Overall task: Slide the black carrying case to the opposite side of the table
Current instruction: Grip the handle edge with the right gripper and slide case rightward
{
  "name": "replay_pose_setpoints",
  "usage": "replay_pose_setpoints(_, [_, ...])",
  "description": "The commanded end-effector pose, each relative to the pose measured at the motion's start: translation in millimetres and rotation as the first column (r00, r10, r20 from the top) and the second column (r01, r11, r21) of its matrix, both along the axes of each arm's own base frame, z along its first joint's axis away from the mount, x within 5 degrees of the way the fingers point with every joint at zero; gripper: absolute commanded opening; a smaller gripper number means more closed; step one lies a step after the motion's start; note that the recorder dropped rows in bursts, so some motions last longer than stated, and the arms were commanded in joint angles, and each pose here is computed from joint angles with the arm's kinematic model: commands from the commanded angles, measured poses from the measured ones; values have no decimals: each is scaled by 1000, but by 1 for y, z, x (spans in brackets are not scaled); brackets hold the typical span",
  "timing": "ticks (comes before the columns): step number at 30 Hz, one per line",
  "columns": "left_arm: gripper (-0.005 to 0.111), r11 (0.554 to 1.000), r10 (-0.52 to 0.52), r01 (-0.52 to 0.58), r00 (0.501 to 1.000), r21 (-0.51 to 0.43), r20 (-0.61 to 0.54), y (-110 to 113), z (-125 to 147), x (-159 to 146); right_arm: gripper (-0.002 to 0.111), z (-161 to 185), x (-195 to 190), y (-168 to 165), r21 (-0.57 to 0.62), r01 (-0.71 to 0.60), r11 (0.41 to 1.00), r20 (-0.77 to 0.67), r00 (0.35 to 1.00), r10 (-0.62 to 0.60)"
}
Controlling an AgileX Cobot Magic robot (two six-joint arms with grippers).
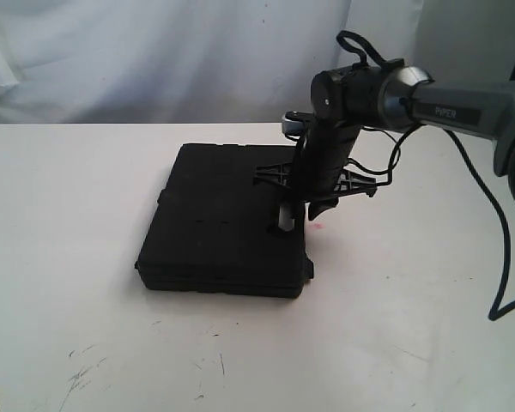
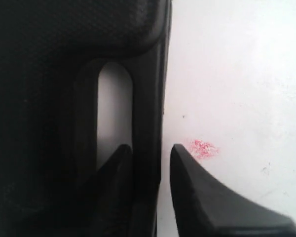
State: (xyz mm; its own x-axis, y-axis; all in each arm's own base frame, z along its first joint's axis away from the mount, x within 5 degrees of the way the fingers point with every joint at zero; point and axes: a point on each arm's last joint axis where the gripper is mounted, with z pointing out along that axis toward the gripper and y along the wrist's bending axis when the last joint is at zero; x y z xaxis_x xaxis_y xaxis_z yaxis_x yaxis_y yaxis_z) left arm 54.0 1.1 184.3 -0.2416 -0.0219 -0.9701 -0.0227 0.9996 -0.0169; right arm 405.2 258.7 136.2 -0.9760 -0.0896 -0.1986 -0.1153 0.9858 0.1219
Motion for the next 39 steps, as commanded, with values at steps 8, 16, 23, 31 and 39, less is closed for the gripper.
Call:
replay_pose_setpoints(8, [0,1000,3,-3,1000,2,15,0,0,0,0,1,0,-14,-62,-30,998,-55,998,26])
replay_pose_setpoints(16, [0,1000,3,-3,1000,2,15,0,0,0,0,0,4,-42,-176,-94,980,-127,989,72])
replay_pose_setpoints(23, [0,1000,3,-3,1000,2,15,0,0,0,0,5,11,-71,-232,-73,970,-170,985,34])
replay_pose_setpoints(31, [0,1000,3,-3,1000,2,15,0,0,0,0,11,12,-108,-261,-60,964,-161,987,18])
replay_pose_setpoints(39, [0,1000,3,-3,1000,2,15,0,0,0,0,2,3,-141,-282,-21,959,-175,984,-30])
